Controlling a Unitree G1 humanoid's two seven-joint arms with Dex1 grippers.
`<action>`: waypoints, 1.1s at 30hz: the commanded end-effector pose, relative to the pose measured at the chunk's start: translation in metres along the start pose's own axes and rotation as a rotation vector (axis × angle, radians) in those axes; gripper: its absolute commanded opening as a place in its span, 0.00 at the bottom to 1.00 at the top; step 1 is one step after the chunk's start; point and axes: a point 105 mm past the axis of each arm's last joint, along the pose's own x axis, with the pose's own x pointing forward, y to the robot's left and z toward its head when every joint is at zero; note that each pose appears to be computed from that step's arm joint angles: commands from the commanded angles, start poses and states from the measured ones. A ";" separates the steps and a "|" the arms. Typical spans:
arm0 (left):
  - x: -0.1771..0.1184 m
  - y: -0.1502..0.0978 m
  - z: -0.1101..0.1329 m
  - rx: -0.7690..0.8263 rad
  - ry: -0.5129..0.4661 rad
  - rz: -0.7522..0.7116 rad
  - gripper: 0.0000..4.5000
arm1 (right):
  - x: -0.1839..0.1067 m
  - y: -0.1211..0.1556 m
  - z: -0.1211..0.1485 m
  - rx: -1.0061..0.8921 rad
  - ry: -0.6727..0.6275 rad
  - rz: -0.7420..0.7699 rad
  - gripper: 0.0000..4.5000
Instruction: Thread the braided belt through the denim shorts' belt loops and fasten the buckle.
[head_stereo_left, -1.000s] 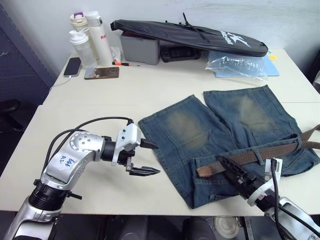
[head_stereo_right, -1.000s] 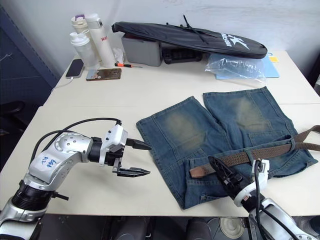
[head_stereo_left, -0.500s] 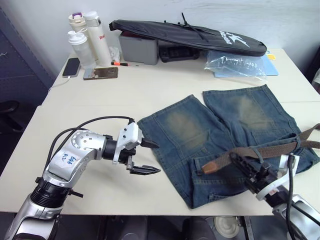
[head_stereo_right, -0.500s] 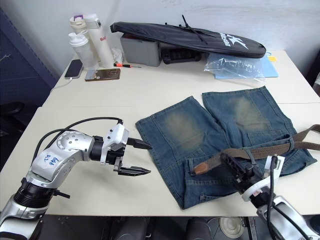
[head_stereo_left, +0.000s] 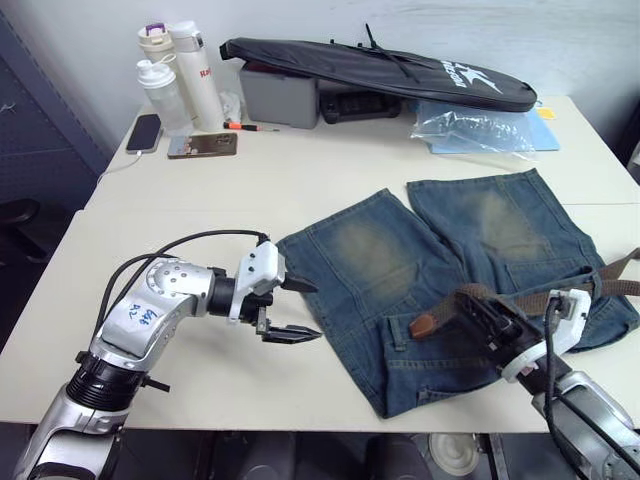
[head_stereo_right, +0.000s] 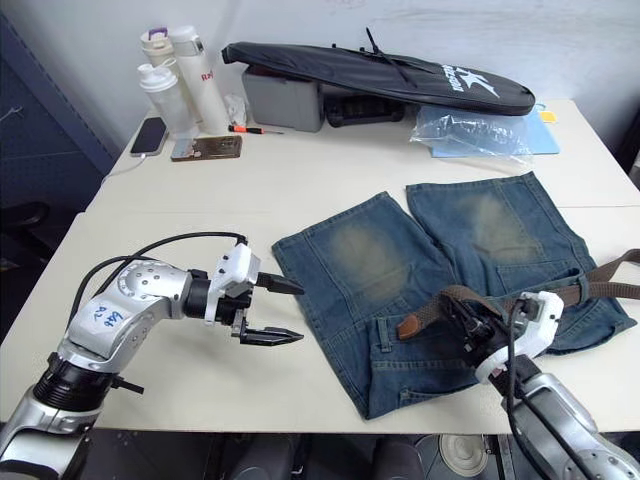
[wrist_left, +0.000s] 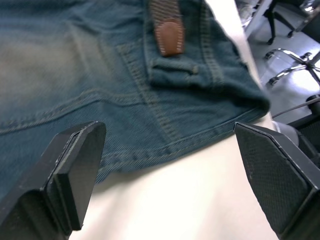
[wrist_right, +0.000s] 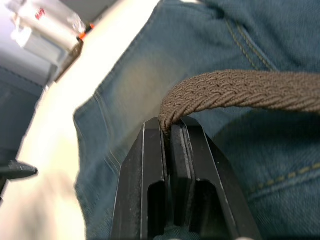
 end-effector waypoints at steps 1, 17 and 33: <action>-0.006 0.001 0.008 0.040 -0.008 0.007 1.00 | 0.000 0.012 -0.002 -0.039 -0.011 0.048 0.01; -0.003 -0.001 0.016 0.017 -0.057 0.022 1.00 | 0.023 0.007 -0.042 -0.033 -0.027 0.008 0.01; 0.018 -0.008 0.014 -0.027 -0.081 -0.002 1.00 | 0.039 0.044 -0.081 -0.208 0.269 0.196 0.01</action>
